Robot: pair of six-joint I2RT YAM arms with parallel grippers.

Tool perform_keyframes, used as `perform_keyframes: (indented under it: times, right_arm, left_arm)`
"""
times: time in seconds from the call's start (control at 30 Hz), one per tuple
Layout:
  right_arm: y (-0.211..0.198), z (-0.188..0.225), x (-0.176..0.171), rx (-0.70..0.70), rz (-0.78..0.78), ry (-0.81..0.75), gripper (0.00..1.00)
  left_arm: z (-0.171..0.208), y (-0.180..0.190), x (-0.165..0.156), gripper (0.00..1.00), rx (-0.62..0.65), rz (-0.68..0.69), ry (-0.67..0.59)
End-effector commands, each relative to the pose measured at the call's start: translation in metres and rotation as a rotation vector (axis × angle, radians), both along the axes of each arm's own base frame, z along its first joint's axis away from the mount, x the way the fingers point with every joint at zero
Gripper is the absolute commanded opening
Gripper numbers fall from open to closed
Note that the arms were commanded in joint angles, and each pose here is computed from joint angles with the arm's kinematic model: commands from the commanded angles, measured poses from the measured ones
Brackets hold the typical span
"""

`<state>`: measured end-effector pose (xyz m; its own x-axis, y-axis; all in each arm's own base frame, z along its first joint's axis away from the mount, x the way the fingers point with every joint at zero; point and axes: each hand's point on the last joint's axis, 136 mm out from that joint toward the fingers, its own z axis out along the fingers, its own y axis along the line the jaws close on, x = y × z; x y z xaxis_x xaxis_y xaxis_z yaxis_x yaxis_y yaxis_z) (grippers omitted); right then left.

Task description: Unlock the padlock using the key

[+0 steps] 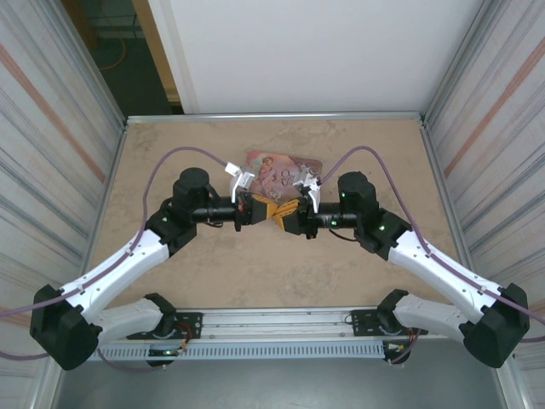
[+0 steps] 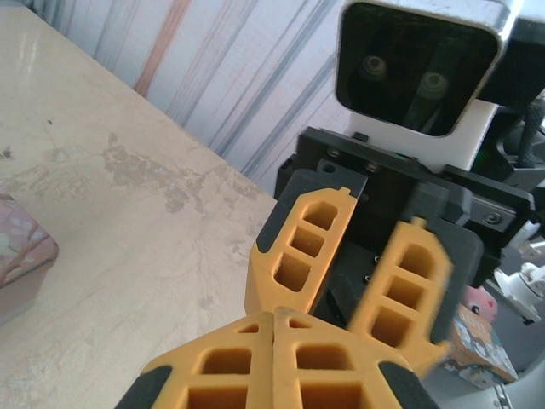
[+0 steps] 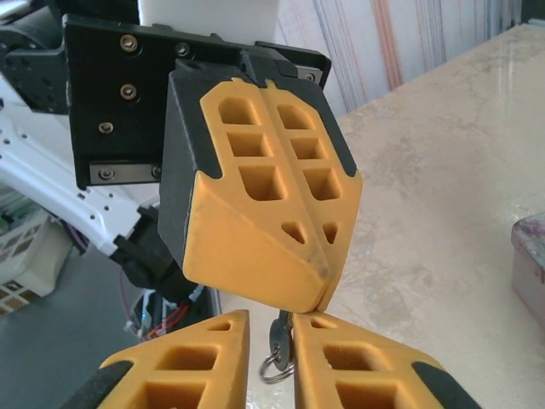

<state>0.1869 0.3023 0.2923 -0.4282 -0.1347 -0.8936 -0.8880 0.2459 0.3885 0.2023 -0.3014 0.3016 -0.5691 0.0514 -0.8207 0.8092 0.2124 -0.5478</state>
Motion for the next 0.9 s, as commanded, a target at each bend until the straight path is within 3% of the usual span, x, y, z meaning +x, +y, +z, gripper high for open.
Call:
perform_keyframes:
  times: [0.0, 0.17, 0.87]
  right_arm:
    - [-0.005, 0.02, 0.003, 0.075, -0.024, -0.02, 0.28]
    - [-0.009, 0.015, 0.003, 0.103, -0.033, 0.026, 0.32]
    - [0.014, 0.008, -0.009, 0.108, 0.063, 0.089, 0.27]
  left_arm:
    - [0.024, 0.001, -0.01, 0.0, -0.047, -0.019, -0.064]
    - [0.026, 0.005, -0.01, 0.0, -0.051, 0.006, -0.08]
    - [0.023, 0.007, -0.006, 0.0, -0.039, 0.036, -0.082]
